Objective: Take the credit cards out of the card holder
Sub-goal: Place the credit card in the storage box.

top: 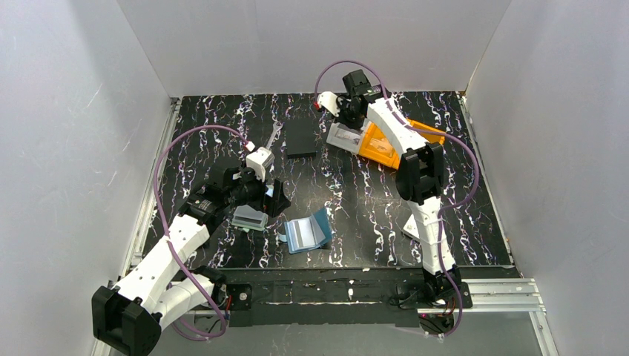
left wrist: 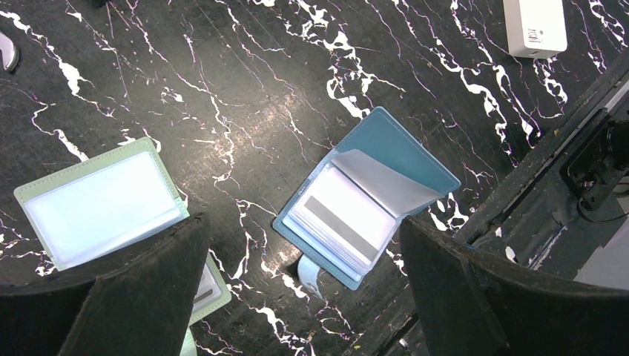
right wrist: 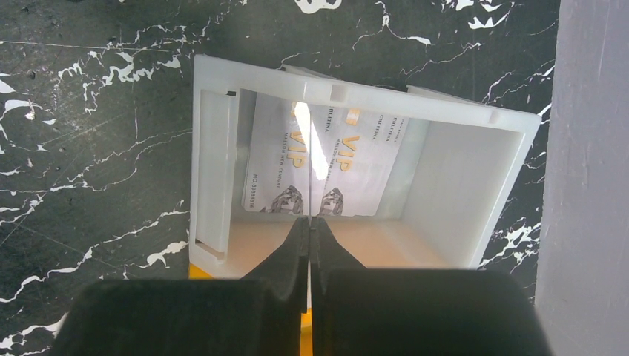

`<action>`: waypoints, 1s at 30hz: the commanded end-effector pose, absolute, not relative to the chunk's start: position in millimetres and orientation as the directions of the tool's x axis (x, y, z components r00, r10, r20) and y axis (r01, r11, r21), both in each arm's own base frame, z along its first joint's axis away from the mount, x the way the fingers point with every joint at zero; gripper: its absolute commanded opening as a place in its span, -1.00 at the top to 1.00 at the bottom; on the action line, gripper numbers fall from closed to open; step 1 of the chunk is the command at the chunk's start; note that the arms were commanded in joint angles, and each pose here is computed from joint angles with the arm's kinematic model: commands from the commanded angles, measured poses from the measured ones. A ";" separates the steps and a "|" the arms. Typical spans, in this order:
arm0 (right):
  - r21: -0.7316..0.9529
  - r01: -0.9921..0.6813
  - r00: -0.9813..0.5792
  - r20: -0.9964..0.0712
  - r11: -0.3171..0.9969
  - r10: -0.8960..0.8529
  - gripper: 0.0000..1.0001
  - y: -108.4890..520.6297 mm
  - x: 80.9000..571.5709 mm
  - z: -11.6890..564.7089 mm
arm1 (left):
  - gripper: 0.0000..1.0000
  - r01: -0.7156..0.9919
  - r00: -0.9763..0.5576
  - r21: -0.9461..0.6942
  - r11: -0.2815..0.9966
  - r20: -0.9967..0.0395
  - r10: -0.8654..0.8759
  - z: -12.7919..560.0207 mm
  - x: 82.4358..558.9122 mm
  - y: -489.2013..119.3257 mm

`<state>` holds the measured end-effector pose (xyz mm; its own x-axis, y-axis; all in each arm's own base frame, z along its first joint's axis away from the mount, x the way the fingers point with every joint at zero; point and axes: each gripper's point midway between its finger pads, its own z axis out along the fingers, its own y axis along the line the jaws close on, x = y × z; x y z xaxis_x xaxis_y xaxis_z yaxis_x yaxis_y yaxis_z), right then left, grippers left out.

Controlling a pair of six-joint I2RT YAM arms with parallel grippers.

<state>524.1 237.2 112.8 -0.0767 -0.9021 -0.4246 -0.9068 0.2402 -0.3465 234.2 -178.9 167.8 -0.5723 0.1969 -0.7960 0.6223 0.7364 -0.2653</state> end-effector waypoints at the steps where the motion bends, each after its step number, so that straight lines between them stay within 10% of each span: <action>1: -0.348 -0.904 -0.070 -0.453 0.249 -0.889 0.97 244.1 531.8 114.0 | -0.97 0.636 -0.565 -0.261 0.727 -0.799 0.208 167.0 230.2 -177.0; 30: -0.325 -0.900 -0.104 -0.491 0.292 -0.865 0.73 254.2 543.8 90.9 | -0.97 0.636 -0.568 -0.260 0.727 -0.795 0.212 164.9 230.7 -176.9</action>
<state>530.2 245.2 88.2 -0.1188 -0.8840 -0.4522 -0.9117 0.2775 -0.3030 234.4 -178.5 167.7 -0.5682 0.2015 -0.7978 0.6259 0.7353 -0.2600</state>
